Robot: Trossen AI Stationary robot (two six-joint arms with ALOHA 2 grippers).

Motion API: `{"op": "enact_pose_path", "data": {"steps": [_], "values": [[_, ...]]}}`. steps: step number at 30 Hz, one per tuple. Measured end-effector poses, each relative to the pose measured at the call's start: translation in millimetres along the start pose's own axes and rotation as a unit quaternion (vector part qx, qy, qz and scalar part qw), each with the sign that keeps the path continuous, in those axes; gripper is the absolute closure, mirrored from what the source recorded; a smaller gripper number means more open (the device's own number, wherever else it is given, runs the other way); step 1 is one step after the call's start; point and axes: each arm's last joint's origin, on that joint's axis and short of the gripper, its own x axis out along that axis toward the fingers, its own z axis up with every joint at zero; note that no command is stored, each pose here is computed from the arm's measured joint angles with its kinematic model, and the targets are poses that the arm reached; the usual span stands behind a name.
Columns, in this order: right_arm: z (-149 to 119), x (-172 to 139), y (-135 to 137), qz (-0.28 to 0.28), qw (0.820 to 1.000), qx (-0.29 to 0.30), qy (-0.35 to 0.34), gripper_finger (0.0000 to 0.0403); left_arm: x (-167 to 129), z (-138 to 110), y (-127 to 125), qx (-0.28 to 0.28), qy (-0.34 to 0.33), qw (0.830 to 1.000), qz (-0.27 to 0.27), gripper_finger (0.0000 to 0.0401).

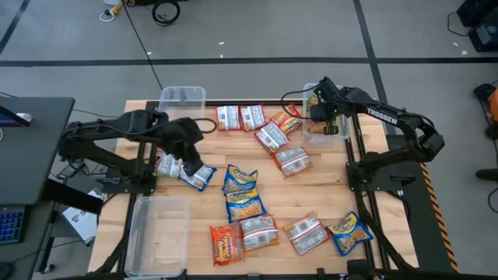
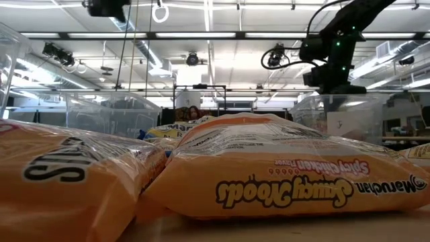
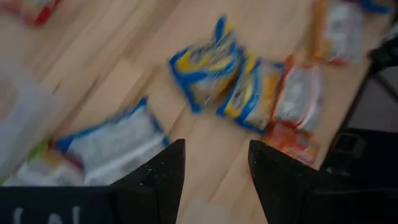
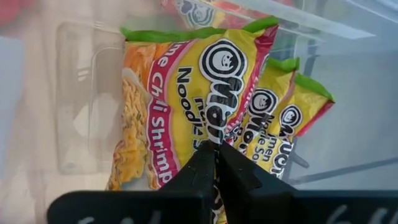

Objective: Sort Maruchan noodles
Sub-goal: Put the green noodle pack into the top right transparent bin, then adjust the noodle packs on the table

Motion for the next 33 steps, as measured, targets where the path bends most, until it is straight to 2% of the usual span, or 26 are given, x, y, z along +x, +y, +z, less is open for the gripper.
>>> {"op": "enact_pose_path", "data": {"steps": [7,11,14,19,22,25,29,33], "values": [[-2,-5,0,-0.011,1.000,0.004,-0.003,0.0319,1,-16,10,-0.056,0.089,0.992,0.066,0.0221],[-3,-12,1,-0.028,0.999,0.028,-0.002,0.0289,-1,-22,12,-0.083,0.132,0.985,0.069,0.0221],[-3,-30,4,-0.047,0.998,0.044,-0.008,0.0275,-1,-26,13,-0.094,0.157,0.981,0.064,0.0221],[1,-83,11,-0.093,0.989,0.074,-0.087,0.0269,14,-35,19,-0.124,0.187,0.971,0.088,0.0221],[2,-118,20,-0.116,0.975,0.103,-0.161,0.0270,33,-45,25,-0.160,0.211,0.956,0.129,0.0221],[1,-148,32,-0.112,0.956,0.133,-0.235,0.0270,54,-59,33,-0.187,0.234,0.939,0.170,0.0221],[-1,-170,50,-0.091,0.942,0.148,-0.287,0.0270,81,-72,46,-0.213,0.229,0.925,0.213,0.0221],[0,-176,63,-0.078,0.940,0.156,-0.293,0.0272,97,-80,59,-0.240,0.187,0.911,0.278,0.0221]]}}
